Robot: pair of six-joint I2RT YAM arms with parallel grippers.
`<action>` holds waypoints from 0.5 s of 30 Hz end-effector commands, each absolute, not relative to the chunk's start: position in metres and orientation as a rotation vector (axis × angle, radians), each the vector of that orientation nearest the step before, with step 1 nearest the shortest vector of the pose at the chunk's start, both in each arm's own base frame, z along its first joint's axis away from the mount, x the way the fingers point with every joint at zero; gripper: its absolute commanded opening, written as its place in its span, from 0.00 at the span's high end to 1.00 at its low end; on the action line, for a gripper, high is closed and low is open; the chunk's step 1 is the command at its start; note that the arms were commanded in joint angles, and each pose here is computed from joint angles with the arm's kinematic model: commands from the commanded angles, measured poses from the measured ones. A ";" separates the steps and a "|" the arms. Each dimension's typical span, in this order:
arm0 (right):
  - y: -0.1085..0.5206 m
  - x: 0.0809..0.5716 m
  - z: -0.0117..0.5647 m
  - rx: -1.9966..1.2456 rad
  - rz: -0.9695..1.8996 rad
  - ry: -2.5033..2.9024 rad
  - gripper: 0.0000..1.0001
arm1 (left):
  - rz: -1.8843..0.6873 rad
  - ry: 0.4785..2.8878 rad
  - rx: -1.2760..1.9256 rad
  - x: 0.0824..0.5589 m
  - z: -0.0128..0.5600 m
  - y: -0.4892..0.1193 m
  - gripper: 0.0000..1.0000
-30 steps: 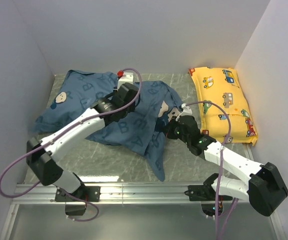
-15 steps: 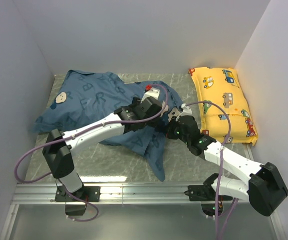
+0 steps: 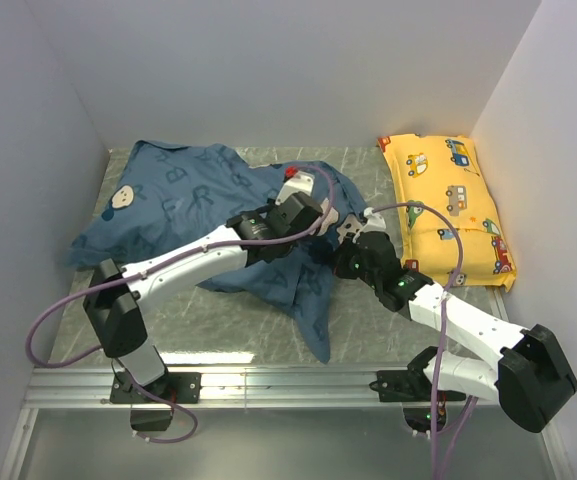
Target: Remove the pillowcase from the pillow
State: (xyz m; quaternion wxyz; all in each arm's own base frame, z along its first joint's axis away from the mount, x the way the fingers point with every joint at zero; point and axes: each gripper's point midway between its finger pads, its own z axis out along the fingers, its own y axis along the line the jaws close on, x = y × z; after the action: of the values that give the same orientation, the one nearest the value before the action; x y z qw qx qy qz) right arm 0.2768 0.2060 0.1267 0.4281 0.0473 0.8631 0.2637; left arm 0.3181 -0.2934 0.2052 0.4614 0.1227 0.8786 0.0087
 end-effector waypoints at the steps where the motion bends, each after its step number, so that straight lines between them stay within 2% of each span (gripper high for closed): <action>1: 0.178 0.280 0.118 0.158 0.489 2.166 1.00 | 0.030 2.068 0.144 0.326 0.260 -0.259 1.00; 9: 0.153 0.273 0.103 0.235 0.420 2.182 1.00 | 0.039 2.018 -0.200 0.356 0.288 -0.143 1.00; 13: 0.151 0.271 0.089 0.249 0.419 2.218 1.00 | 0.096 2.094 -0.294 0.362 0.245 -0.110 1.00; 15: 0.154 0.270 0.085 0.240 0.425 2.234 1.00 | 0.058 2.136 -0.283 0.364 0.222 -0.117 1.00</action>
State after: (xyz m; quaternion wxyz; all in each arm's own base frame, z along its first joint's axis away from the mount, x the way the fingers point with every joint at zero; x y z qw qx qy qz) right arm 0.2746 0.1799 0.1138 0.4334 0.0769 0.8682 0.2290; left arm 0.3617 -0.1228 0.2513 0.4946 -0.1057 0.8625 0.0190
